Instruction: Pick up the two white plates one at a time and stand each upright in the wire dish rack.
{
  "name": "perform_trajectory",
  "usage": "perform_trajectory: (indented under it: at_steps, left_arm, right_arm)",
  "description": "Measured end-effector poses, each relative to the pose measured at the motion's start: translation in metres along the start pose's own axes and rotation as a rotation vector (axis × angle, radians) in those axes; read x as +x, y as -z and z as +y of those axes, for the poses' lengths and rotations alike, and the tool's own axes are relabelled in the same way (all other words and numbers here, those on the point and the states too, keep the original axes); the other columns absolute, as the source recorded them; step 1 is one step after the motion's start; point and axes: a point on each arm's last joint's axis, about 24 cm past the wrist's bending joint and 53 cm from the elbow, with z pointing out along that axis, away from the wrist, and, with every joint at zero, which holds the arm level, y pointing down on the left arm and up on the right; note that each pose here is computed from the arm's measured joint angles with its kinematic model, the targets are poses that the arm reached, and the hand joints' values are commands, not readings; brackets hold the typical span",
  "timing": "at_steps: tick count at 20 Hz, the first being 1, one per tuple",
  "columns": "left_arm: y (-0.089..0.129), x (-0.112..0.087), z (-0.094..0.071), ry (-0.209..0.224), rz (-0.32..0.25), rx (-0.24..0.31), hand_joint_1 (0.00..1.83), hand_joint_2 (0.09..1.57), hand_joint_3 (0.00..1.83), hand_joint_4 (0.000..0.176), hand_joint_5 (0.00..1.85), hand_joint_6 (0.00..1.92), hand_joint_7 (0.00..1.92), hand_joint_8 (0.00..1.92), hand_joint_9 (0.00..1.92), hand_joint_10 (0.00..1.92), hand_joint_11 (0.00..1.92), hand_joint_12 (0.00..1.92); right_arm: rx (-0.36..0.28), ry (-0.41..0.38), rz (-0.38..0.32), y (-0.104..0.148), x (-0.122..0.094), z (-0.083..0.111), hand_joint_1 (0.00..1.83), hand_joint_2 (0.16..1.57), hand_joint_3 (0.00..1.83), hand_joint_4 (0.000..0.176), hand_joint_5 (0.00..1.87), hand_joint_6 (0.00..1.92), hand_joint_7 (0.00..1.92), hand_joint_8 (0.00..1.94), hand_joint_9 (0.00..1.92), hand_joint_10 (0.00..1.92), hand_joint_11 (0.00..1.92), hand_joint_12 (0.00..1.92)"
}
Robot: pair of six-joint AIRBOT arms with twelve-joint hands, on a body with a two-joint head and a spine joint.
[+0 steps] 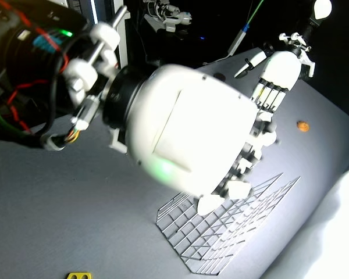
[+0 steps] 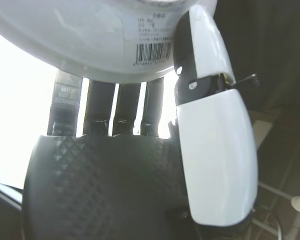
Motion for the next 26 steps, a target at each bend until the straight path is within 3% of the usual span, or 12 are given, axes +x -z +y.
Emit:
perform_trajectory:
  at_steps: [8,11,13,15,21,26]
  left_arm:
    - [0.002,0.02,0.011,-0.016,0.049,-0.031,0.0,1.13,0.0,0.0,0.0,0.0,0.0,0.0,0.0,0.0,0.0,0.0]
    - [-0.002,0.02,0.012,-0.017,0.045,-0.034,0.0,1.13,0.0,0.0,0.0,0.0,0.0,0.0,0.0,0.0,0.0,0.0]
    - [-0.002,0.02,0.011,-0.023,0.047,-0.03,0.0,1.13,0.0,0.0,0.0,0.0,0.0,0.0,0.0,0.0,0.0,0.0]
    - [-0.001,0.02,0.014,-0.026,0.046,-0.037,0.0,1.13,0.0,0.0,0.0,0.0,0.0,0.0,0.0,0.0,0.0,0.0]
    - [0.001,0.019,0.021,-0.038,0.045,-0.053,0.0,1.13,0.0,0.0,0.0,0.0,0.0,0.0,0.0,0.0,0.0,0.0]
    - [0.001,0.018,0.021,-0.047,0.044,-0.053,0.0,1.13,0.0,0.0,0.0,0.0,0.01,0.0,0.0,0.0,0.0,0.0]
  right_arm:
    - [-0.02,-0.021,-0.022,0.002,-0.016,-0.001,1.21,1.13,0.0,0.026,0.93,1.11,1.0,0.96,1.14,0.36,0.69,1.24]
    - [-0.019,-0.035,-0.026,0.0,-0.018,-0.002,1.21,1.13,0.0,0.029,0.94,1.09,1.0,0.95,1.13,0.38,0.7,1.26]
    - [-0.017,-0.076,-0.04,-0.001,-0.026,-0.004,1.21,1.13,0.0,0.029,0.95,1.08,1.0,0.94,1.13,0.39,0.7,1.26]
    - [-0.014,-0.066,-0.054,-0.001,-0.037,-0.006,1.2,1.14,0.0,0.026,0.9,1.15,0.96,1.0,1.11,0.38,0.69,1.27]
    - [0.03,-0.119,-0.052,-0.006,-0.036,-0.018,1.21,1.12,0.0,0.025,0.93,1.09,1.03,0.92,1.14,0.37,0.73,1.22]
    - [0.056,-0.132,-0.051,-0.008,-0.035,-0.024,1.2,1.15,0.0,0.023,0.88,1.18,0.96,1.01,1.1,0.35,0.69,1.26]
